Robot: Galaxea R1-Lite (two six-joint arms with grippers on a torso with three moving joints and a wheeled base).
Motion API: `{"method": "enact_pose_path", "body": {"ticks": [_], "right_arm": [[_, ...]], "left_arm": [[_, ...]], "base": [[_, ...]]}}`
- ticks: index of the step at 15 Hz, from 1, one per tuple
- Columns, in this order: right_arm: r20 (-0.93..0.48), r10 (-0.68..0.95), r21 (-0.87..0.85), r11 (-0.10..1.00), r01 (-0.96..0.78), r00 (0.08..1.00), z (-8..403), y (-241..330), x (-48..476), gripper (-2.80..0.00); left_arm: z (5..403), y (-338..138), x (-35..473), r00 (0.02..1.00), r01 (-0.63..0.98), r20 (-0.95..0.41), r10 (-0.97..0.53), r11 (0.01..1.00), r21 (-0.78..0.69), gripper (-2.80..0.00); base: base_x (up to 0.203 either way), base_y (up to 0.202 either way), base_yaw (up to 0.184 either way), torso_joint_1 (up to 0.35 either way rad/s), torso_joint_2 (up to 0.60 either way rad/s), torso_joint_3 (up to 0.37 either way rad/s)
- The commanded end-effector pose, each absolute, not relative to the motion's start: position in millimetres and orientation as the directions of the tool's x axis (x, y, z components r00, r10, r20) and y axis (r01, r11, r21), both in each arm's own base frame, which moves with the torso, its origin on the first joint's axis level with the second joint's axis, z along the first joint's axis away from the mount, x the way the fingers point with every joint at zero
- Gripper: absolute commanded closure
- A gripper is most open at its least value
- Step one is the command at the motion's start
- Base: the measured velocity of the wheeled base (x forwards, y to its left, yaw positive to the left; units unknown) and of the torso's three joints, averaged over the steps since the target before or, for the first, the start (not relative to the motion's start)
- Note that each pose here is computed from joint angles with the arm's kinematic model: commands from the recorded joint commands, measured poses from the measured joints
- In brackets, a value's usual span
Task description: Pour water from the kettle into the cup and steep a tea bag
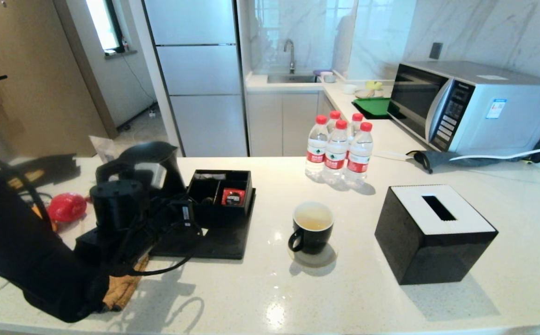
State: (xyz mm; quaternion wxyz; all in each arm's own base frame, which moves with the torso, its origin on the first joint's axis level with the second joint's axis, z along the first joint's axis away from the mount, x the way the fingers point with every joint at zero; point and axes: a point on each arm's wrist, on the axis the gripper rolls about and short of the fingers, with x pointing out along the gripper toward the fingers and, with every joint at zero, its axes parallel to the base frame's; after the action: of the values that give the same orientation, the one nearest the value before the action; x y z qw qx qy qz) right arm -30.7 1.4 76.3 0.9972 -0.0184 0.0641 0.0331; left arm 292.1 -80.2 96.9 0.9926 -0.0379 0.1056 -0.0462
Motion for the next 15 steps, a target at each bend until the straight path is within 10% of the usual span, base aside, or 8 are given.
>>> {"method": "enact_pose_path", "body": {"ticks": [1, 15], "right_arm": [[-0.131, 0.064, -0.033, 0.997, -0.069, 0.989, 76.2, 1.4, -30.6, 0.0], [-0.131, 0.064, -0.033, 0.997, -0.069, 0.989, 76.2, 1.4, -30.6, 0.0]], "left_arm": [[102.0, -79.7, 292.4, 0.978, 0.082, -0.182, -0.098, 0.992, -0.091, 0.0], [126.4, -78.9, 299.9, 0.992, 0.088, -0.082, -0.092, 0.995, -0.054, 0.0]], "base": [[0.0, 0.0, 0.0, 0.0, 0.0, 0.0], [0.0, 0.0, 0.0, 0.0, 0.0, 0.0]]}}
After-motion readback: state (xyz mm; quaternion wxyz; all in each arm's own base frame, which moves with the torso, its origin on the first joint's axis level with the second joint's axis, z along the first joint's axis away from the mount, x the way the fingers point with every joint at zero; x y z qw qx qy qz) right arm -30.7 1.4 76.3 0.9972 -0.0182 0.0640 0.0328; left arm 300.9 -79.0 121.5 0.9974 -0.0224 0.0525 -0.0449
